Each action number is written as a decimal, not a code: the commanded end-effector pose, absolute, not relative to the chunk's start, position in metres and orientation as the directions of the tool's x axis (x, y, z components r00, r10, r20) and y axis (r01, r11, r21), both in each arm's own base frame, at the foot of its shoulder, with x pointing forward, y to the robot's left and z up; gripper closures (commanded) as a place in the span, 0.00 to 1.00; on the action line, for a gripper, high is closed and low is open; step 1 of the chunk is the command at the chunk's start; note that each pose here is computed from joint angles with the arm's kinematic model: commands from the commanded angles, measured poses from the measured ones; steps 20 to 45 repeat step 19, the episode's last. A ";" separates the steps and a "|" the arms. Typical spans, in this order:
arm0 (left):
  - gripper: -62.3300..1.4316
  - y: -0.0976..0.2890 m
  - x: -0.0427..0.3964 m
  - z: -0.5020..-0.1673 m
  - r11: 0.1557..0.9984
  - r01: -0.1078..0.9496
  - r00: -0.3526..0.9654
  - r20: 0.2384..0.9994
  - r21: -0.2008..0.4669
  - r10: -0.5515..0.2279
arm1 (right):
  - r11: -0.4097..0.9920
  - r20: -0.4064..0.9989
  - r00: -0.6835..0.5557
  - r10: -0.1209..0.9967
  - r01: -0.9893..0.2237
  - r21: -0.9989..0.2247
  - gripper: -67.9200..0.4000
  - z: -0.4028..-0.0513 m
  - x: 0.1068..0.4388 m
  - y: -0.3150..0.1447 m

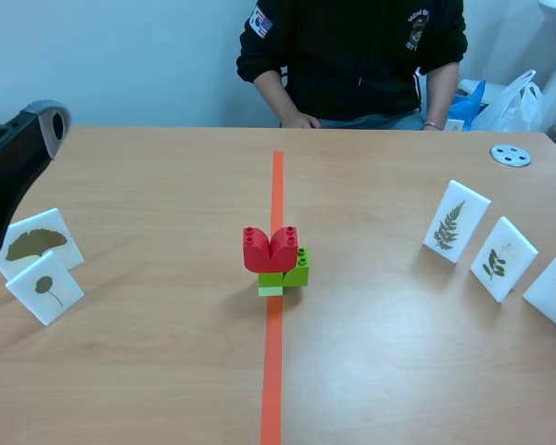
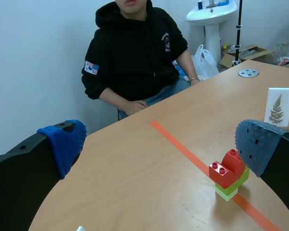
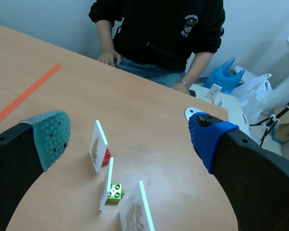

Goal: Sort the leaf by its shape. The table is split by an orange tape line. A compound leaf with several leaflets goes to the left side, a simple leaf with one blade goes to the right side. Return to the home posture when a red brick is placed on the table.

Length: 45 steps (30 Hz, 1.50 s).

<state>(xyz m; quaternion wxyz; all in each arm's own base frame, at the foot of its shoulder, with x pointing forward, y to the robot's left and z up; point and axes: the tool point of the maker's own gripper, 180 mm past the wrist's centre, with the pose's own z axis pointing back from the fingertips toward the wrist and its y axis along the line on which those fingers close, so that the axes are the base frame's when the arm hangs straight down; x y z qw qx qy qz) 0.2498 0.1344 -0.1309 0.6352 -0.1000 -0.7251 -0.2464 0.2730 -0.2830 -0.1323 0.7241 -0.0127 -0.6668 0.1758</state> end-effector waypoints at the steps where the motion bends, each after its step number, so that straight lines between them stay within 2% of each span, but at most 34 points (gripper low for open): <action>1: 0.00 0.136 0.250 -0.125 0.865 0.446 -0.194 0.968 0.230 -0.158 | 0.935 0.962 0.014 0.272 -0.242 -0.261 0.26 -0.122 0.275 -0.281; 45: 0.00 0.136 0.250 -0.125 0.865 0.446 -0.194 0.968 0.230 -0.158 | 0.936 0.963 0.019 0.268 -0.242 -0.256 0.26 -0.124 0.275 -0.281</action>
